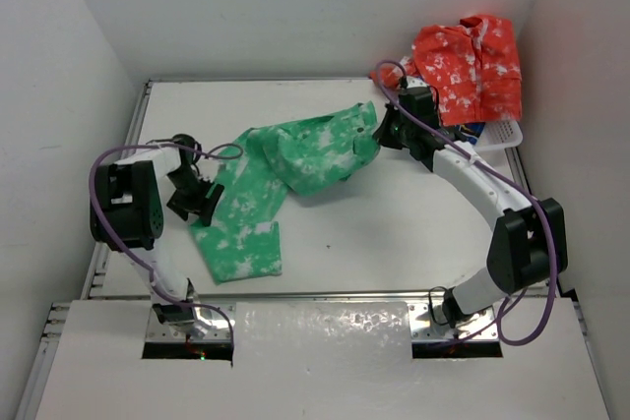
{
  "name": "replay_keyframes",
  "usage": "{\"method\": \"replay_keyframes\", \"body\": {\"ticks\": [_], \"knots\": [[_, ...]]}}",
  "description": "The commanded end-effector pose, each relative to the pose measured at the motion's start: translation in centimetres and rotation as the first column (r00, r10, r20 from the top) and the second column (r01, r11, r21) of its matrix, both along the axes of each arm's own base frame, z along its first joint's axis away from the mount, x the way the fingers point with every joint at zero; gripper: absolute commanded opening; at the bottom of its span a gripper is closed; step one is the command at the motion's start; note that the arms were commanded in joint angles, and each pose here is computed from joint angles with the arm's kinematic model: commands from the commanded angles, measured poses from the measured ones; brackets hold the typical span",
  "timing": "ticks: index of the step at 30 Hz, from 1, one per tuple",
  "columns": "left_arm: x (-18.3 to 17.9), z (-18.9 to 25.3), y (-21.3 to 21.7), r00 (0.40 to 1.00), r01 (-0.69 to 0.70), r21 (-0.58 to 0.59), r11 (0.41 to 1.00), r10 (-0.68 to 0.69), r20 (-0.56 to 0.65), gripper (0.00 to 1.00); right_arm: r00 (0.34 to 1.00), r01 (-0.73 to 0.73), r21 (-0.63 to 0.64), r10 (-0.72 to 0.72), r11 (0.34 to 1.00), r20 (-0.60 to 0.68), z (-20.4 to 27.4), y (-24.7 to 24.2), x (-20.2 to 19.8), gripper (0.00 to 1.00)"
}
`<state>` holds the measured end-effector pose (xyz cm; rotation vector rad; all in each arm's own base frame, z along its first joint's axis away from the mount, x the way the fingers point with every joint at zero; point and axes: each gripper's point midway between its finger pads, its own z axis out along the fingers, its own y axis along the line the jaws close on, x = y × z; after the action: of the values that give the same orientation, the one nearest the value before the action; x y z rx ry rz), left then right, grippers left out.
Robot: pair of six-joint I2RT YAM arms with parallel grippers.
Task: Fold and stack the trousers
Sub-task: Flatten the trousers out
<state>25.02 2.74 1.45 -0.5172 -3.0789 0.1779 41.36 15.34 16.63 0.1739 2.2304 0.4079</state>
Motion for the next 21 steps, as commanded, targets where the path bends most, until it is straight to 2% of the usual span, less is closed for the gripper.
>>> {"method": "replay_keyframes", "body": {"ticks": [1,4,5,6,10,11,12,13,15,16,17,18,21], "knots": [[-0.8,-1.5,1.6,0.999,0.011,0.094,0.996,-0.007,-0.038,0.64,0.99,0.018,-0.006,-0.017,1.0,0.142,5.0,-0.5,1.3,0.0],[-1.4,-1.9,0.9,0.999,0.017,0.05,0.999,-0.015,-0.046,0.38,0.989,0.02,-0.03,-0.015,0.999,0.147,5.0,-0.9,1.5,0.0],[-1.1,-1.9,0.4,0.999,0.01,0.016,1.0,-0.009,-0.038,0.07,0.989,0.024,-0.031,-0.02,0.999,0.144,4.9,-1.0,1.6,0.0],[-0.8,-1.8,0.3,0.999,0.007,0.006,1.0,-0.007,-0.033,0.0,0.99,0.037,-0.032,-0.032,0.999,0.138,4.8,-1.6,1.8,0.0],[3.8,0.2,3.2,0.995,-0.031,0.087,0.996,0.022,0.097,0.0,0.986,0.04,-0.026,-0.035,0.999,0.162,6.6,-2.5,3.4,0.0],[7.0,2.7,5.3,0.98,-0.064,0.147,0.987,0.034,0.197,0.0,0.987,0.039,-0.03,-0.034,0.999,0.158,6.7,-2.6,3.8,0.0],[8.8,4.3,6.6,0.967,-0.083,0.187,0.979,0.034,0.253,0.0,0.984,0.041,-0.039,-0.034,0.998,0.176,7.9,-3.1,4.3,0.0],[12.4,8.1,8.5,0.927,-0.123,0.234,0.964,0.027,0.375,0.0,0.983,0.039,-0.046,-0.03,0.998,0.184,8.5,-3.2,4.5,0.0],[15.5,12.8,10.7,0.875,-0.155,0.3,0.941,-0.01,0.483,0.0,0.977,0.034,-0.064,-0.02,0.997,0.212,10.2,-3.5,4.9,0.0],[18.2,17.9,11.6,0.802,-0.192,0.297,0.935,-0.025,0.596,0.0,0.975,0.036,-0.069,-0.019,0.997,0.223,10.9,-3.6,5.0,0.0],[19.4,20.2,11.9,0.769,-0.187,0.303,0.934,-0.053,0.637,0.0,0.972,0.038,-0.074,-0.02,0.997,0.233,11.7,-3.9,4.7,0.0],[20.7,24.6,12.2,0.701,-0.207,0.306,0.929,-0.078,0.709,0.0,0.966,0.038,-0.075,-0.018,0.996,0.257,12.9,-3.9,4.6,0.0],[21.6,29.9,11.3,0.605,-0.163,0.299,0.94,-0.143,0.783,0.0,0.953,0.057,-0.073,-0.032,0.996,0.3,14.7,-4.6,3.2,0.0]]}}
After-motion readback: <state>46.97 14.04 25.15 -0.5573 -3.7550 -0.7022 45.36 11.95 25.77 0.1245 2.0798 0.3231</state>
